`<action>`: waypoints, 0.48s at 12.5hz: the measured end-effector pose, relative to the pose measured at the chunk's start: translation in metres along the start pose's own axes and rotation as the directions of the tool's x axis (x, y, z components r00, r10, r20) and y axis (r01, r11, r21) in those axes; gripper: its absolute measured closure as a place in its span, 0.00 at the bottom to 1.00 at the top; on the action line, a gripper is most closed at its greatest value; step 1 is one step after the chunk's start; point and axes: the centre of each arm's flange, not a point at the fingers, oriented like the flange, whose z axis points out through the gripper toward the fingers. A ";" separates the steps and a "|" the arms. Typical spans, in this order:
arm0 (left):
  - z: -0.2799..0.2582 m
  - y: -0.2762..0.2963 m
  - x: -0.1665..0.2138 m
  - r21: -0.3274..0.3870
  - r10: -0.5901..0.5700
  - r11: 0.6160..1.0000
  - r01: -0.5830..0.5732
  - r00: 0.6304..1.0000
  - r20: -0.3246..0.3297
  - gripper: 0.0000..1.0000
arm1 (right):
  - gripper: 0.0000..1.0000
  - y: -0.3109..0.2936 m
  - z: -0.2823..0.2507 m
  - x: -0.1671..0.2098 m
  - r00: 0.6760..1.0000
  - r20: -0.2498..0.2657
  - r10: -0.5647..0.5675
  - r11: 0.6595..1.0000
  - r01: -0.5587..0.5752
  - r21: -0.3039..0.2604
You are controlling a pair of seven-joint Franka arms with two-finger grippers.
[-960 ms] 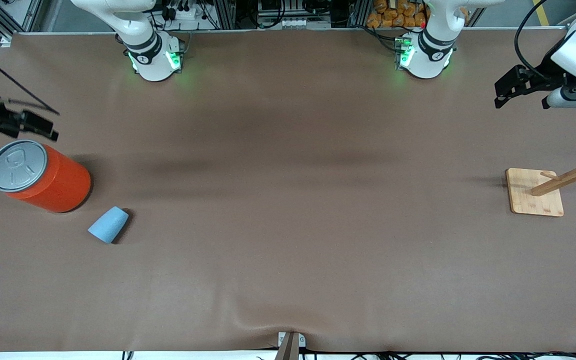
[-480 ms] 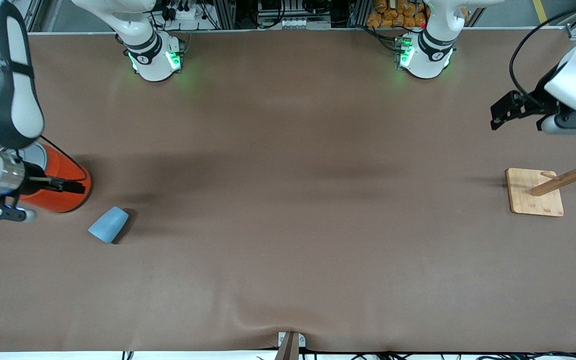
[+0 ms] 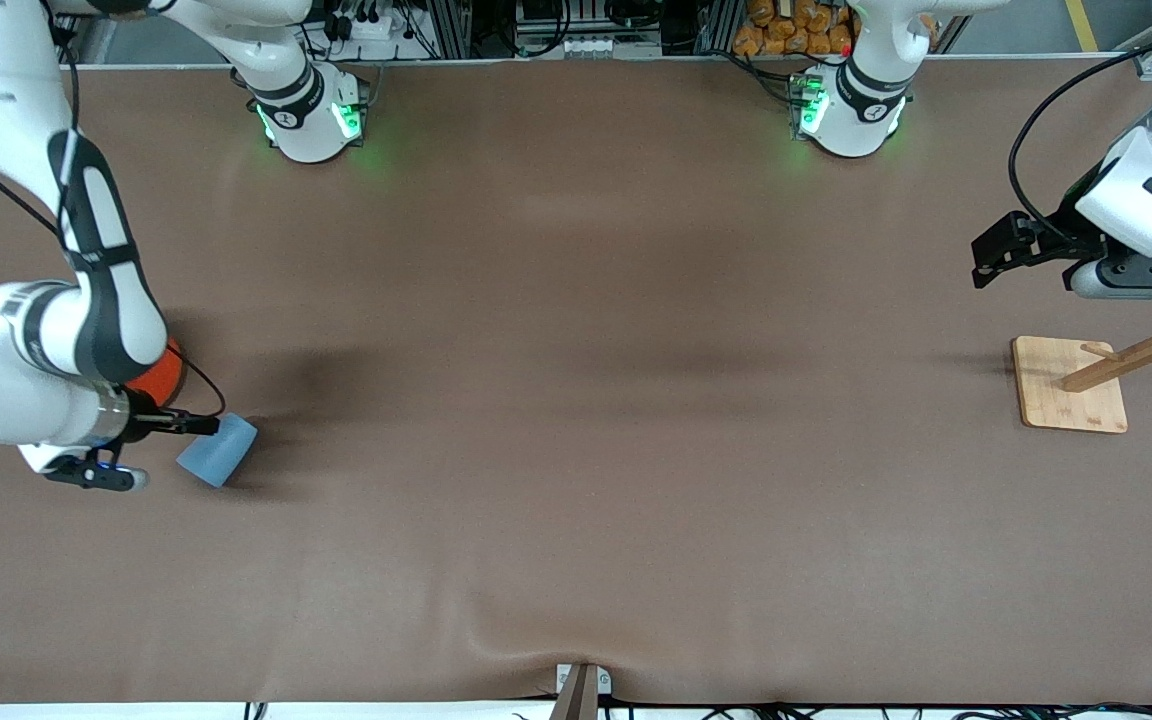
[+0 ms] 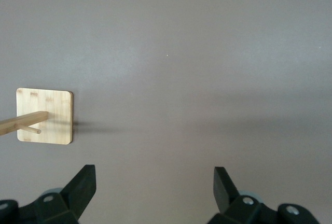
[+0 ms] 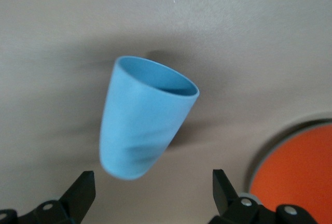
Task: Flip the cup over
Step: 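Close the right gripper around the blue cup's base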
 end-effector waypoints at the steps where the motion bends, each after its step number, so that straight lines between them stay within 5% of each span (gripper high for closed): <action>1: -0.003 0.000 0.001 -0.003 -0.001 1.000 0.001 1.000 -0.010 0.00 | 0.00 0.000 0.008 0.002 1.000 0.006 -0.001 1.000 0.001 -0.001; 6: -0.017 0.001 0.000 -0.010 -0.002 1.000 0.002 0.999 -0.039 0.00 | 0.00 -0.005 0.003 0.012 0.997 -0.072 -0.010 1.000 0.010 0.002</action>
